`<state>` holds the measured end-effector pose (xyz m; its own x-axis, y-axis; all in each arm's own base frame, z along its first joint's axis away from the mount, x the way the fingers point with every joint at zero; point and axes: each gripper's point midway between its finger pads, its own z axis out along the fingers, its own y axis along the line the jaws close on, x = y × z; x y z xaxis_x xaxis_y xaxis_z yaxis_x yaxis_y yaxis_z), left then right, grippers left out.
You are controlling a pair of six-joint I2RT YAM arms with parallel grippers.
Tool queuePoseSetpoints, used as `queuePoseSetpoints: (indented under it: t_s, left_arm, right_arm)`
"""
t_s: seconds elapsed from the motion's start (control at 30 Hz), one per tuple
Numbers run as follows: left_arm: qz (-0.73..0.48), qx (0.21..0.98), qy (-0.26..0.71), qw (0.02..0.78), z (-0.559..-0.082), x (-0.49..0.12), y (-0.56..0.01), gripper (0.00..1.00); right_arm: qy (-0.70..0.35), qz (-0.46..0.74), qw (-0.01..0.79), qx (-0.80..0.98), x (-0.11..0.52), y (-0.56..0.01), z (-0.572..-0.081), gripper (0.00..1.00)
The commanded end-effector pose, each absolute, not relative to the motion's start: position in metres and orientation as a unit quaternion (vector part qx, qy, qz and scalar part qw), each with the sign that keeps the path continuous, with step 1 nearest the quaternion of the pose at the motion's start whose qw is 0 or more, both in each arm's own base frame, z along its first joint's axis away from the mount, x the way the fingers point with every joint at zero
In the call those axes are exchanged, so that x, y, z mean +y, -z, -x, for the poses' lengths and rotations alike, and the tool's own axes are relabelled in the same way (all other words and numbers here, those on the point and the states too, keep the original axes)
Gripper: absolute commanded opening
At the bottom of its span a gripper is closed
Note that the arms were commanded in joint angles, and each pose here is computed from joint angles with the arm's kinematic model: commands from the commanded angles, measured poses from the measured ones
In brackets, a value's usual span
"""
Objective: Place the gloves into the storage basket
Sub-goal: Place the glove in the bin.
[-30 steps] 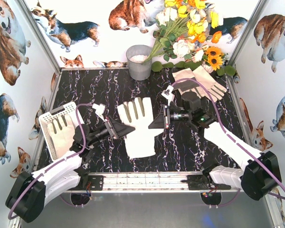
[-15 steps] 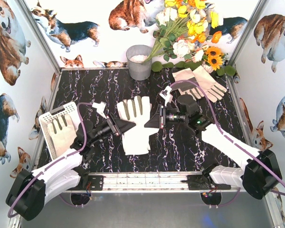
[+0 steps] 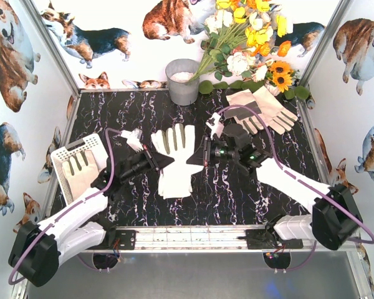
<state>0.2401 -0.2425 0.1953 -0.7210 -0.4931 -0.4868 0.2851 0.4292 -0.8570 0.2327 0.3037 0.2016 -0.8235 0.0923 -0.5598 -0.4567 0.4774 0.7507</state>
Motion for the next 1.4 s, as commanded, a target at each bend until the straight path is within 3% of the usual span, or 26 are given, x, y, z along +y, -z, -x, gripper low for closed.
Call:
queuePoseSetpoints:
  t_s: [0.0,0.23,0.67,0.77,0.8,0.87,0.93,1.37]
  left_arm:
    - [0.074,0.823,0.436,0.356,-0.243,-0.223,-0.177,0.0]
    - [0.116,0.896,0.286,0.318,-0.24,-0.151,-0.151,0.0]
    - [0.188,0.937,0.104,0.274,-0.221,-0.023,-0.174,0.0]
    - [0.205,0.938,0.07,0.271,-0.216,0.002,-0.178,0.0]
    - [0.21,0.938,0.064,0.268,-0.215,0.008,-0.178,0.0]
    - [0.22,0.938,0.055,0.261,-0.214,0.019,-0.175,0.0]
    - [0.227,0.938,0.041,0.258,-0.214,0.031,-0.17,0.0]
    - [0.274,0.908,0.017,0.318,-0.228,0.073,-0.196,0.0]
  right_arm:
    - [-0.473,0.13,0.328,0.807,0.318,-0.217,-0.254,0.0]
    - [-0.464,0.155,0.332,0.807,0.367,-0.202,-0.273,0.0]
    - [-0.489,0.217,0.294,0.792,0.479,-0.17,-0.291,0.06]
    - [-0.489,0.228,0.287,0.792,0.494,-0.162,-0.293,0.2]
    - [-0.487,0.229,0.286,0.793,0.497,-0.159,-0.294,0.31]
    - [-0.481,0.227,0.284,0.798,0.498,-0.155,-0.296,0.73]
    - [-0.472,0.226,0.289,0.802,0.494,-0.154,-0.298,0.98]
    - [-0.462,0.229,0.304,0.801,0.459,-0.157,-0.285,1.0]
